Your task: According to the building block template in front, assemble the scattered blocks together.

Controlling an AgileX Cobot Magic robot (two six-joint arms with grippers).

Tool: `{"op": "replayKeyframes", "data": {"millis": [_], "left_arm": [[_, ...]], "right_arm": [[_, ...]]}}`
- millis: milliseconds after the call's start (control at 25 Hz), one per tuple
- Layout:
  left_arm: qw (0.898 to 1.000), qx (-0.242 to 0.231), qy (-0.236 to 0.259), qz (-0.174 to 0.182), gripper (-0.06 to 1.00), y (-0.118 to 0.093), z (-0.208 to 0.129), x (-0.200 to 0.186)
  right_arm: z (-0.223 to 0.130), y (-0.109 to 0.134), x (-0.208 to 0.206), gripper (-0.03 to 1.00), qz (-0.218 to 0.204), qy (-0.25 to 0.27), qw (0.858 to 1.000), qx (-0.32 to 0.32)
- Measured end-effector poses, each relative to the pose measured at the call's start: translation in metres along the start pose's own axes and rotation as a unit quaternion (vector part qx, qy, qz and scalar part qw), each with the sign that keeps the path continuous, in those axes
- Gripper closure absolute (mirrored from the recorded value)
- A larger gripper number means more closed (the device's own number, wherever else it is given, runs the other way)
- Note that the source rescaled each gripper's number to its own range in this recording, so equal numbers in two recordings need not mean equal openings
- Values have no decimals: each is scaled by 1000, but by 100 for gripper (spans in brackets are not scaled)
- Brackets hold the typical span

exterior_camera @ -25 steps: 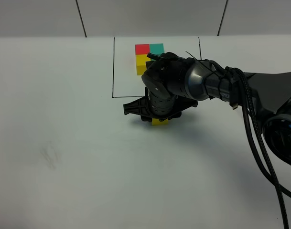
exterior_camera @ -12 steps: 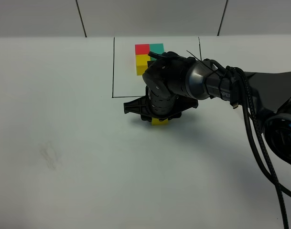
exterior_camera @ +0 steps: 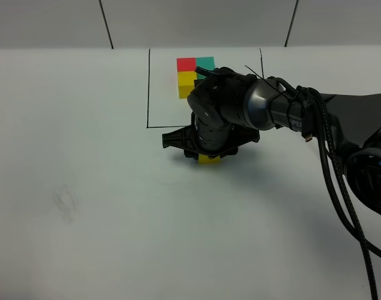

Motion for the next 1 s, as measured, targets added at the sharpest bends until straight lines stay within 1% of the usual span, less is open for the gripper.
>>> {"op": "replayKeyframes", "data": {"millis": [40,120,240,280,320,360,440,520,600,720,840,880,920,1000], "left_arm": [[1000,0,0,0,26,0,0,0],[1000,0,0,0,26,0,0,0],[1000,0,0,0,26,0,0,0],[1000,0,0,0,26,0,0,0],[1000,0,0,0,26,0,0,0],[1000,0,0,0,26,0,0,0],[1000,0,0,0,26,0,0,0],[1000,0,0,0,26,0,0,0],[1000,0,0,0,26,0,0,0],[1000,0,0,0,26,0,0,0],[1000,0,0,0,26,0,0,0],[1000,0,0,0,26,0,0,0],[1000,0,0,0,26,0,0,0],[1000,0,0,0,26,0,0,0]], "right_arm": [[-3,-2,1,62,-5,7,1000,4],[-5,-4,1,48,-10,13,1000,9],[-3,-4,-4,19,-7,10,1000,13],[-1,-4,-8,12,-5,6,1000,12],[1,-3,-14,6,-2,1,1000,11],[5,-2,-22,2,3,-7,1000,10],[13,-1,-40,-1,11,-22,1000,5],[17,-2,-62,-3,14,-30,999,-3],[20,-6,-83,-3,14,-35,999,-25],[18,-17,-114,-3,6,-37,997,-67],[14,-37,-141,-3,1,-40,995,-86],[12,-48,-144,-3,-2,-40,996,-84],[11,-61,-150,-3,-5,-42,996,-78],[14,-97,-159,-3,-15,-53,997,-57]]}}
Point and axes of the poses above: a point on each arm's last joint axis where the gripper is mounted, x pointing out along that axis toward the gripper, y along the wrist's bending axis when the last joint is at zero, z = x × y, the point moved 9 cm from there along x, pointing out along that axis toward the gripper, and after that the axes turned 9 degrees about x, right-handed, at the moved point
